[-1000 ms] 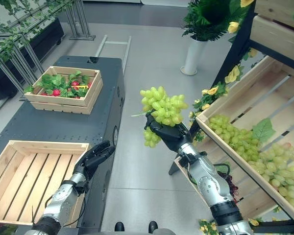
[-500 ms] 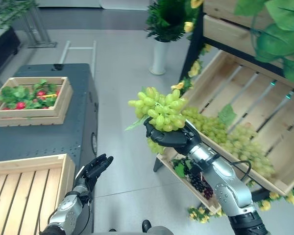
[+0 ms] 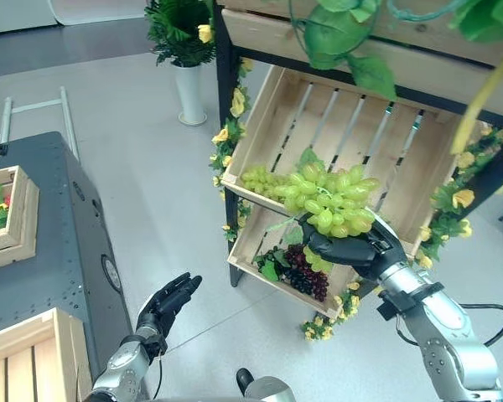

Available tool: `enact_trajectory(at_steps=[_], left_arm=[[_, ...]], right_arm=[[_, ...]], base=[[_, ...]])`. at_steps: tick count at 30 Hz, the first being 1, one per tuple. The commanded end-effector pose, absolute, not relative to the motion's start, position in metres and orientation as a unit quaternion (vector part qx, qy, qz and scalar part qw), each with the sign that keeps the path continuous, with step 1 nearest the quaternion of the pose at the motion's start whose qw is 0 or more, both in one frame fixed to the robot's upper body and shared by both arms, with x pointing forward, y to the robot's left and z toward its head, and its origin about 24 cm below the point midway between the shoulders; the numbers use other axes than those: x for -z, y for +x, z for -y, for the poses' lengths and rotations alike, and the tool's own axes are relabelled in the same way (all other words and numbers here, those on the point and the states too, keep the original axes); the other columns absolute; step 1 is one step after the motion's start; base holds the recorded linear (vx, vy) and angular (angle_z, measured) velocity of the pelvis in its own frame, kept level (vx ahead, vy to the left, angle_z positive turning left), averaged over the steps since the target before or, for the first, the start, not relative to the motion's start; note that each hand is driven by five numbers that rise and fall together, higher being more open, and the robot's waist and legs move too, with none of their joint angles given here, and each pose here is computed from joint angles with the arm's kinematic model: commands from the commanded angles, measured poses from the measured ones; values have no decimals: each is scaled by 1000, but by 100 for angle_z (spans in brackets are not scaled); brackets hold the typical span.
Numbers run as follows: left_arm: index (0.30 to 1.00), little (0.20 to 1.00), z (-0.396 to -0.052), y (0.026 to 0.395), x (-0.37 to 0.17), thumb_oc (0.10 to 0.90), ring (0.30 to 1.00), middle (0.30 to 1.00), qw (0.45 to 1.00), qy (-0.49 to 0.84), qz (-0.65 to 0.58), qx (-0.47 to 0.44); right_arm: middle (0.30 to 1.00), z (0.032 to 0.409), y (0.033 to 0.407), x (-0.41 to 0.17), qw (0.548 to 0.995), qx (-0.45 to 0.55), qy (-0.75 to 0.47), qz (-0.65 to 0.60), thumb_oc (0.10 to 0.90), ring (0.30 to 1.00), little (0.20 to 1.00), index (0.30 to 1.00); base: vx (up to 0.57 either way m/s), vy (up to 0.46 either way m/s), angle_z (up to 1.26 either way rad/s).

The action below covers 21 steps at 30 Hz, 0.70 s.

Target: Pick up the fruits from the basket on one side to the basket on the other side

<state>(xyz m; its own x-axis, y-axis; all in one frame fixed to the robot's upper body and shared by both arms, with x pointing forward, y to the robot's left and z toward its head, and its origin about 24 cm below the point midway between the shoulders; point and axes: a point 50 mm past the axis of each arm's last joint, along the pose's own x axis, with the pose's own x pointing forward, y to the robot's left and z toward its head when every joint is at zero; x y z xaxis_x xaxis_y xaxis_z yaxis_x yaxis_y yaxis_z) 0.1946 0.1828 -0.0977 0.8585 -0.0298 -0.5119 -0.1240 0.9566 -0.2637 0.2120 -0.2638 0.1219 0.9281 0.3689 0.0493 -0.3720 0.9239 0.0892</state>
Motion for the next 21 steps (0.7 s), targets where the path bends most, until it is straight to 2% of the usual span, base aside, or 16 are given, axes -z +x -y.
enact_trajectory(at_steps=[1, 8, 14, 21], left_arm=[[900, 900, -185, 229, 70, 800, 900, 900, 974, -137, -179, 4], [900, 900, -187, 221, 77, 800, 900, 900, 972, -117, -205, 18], [900, 900, -196, 212, 82, 800, 900, 900, 969, -105, -223, 20], [900, 900, -195, 208, 84, 800, 900, 900, 967, -101, -230, 40]], right_arm=[[300, 273, 214, -196, 953, -189, 52, 232, 400, 300, 300, 300], [300, 289, 219, -197, 963, -143, 39, 225, 400, 300, 300, 300], [300, 320, 226, -224, 967, -88, -6, 239, 400, 300, 300, 300], [300, 338, 245, -245, 973, -45, -25, 226, 400, 300, 300, 300]], base=[[5, -2, -7], [-21, -29, -1], [9, -14, 0], [6, -7, 4]])
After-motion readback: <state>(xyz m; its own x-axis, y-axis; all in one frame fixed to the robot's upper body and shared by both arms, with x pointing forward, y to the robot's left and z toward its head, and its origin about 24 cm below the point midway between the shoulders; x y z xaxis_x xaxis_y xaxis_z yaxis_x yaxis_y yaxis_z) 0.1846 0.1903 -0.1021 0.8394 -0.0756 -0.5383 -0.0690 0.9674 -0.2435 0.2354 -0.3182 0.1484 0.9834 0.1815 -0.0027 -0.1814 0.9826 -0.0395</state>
